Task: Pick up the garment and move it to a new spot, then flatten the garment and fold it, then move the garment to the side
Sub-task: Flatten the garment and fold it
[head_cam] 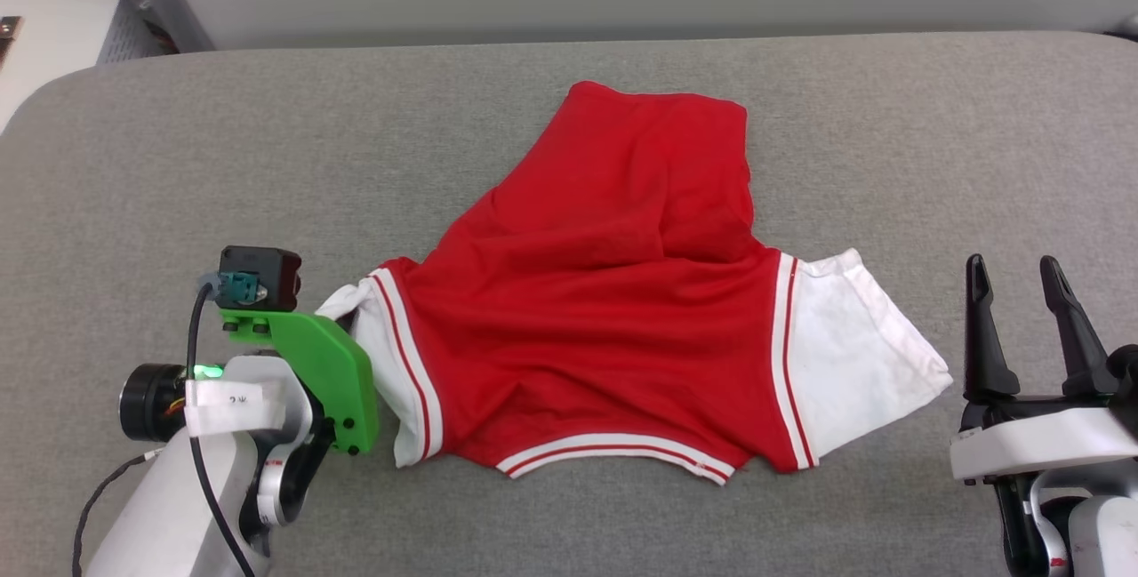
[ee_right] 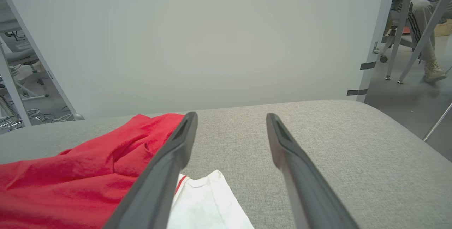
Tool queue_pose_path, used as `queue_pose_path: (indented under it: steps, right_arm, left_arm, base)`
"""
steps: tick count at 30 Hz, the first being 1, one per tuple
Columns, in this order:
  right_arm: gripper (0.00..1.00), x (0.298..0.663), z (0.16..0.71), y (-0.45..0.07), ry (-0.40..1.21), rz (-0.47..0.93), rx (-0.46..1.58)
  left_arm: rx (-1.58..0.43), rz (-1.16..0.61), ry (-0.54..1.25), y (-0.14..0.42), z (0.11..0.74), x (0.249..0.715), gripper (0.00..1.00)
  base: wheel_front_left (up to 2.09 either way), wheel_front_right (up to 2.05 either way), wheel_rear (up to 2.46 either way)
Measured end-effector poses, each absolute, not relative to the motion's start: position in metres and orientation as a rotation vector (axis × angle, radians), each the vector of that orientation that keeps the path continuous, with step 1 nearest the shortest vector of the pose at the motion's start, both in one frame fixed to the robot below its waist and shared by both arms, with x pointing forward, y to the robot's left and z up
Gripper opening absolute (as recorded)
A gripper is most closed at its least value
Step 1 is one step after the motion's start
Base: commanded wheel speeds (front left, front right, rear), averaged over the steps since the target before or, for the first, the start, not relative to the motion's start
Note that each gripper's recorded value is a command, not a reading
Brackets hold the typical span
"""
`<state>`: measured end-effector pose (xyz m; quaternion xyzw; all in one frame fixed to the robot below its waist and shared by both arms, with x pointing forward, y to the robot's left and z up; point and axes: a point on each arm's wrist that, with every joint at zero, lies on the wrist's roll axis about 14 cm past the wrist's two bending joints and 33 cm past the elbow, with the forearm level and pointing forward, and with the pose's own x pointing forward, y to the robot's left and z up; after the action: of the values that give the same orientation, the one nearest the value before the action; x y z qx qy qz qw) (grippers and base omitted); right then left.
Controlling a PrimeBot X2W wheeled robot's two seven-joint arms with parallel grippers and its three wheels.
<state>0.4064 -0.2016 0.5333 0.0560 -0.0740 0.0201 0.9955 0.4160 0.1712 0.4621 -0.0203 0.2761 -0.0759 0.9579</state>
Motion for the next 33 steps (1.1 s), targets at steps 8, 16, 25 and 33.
queue_pose_path:
  steps: [8, 16, 25, 33]
  right_arm:
    - [1.0, 0.402, 0.518, -0.214, -0.1, 0.003, 0.102]
    - [1.0, 0.405, 0.512, -0.215, -0.08, 0.003, 0.099]
    - [1.0, 0.411, 0.521, -0.208, -0.106, 0.034, 0.096]
    - [1.0, 0.408, 0.535, -0.199, -0.137, 0.064, 0.101]
  left_arm:
    - [-0.021, -0.142, 0.704, 0.169, 0.408, 0.43, 0.0]
    - [-0.04, -0.162, 0.656, 0.161, 0.39, 0.438, 1.0]
    - [-0.071, -0.141, 0.346, 0.174, 0.44, 0.452, 1.0]
    - [-0.048, -0.172, 0.044, 0.18, 0.499, 0.433, 1.0]
  base:
    - [0.0, 0.0, 0.0]
    - [0.0, 0.0, 0.0]
    - [0.0, 0.0, 0.0]
    - [0.0, 0.0, 0.0]
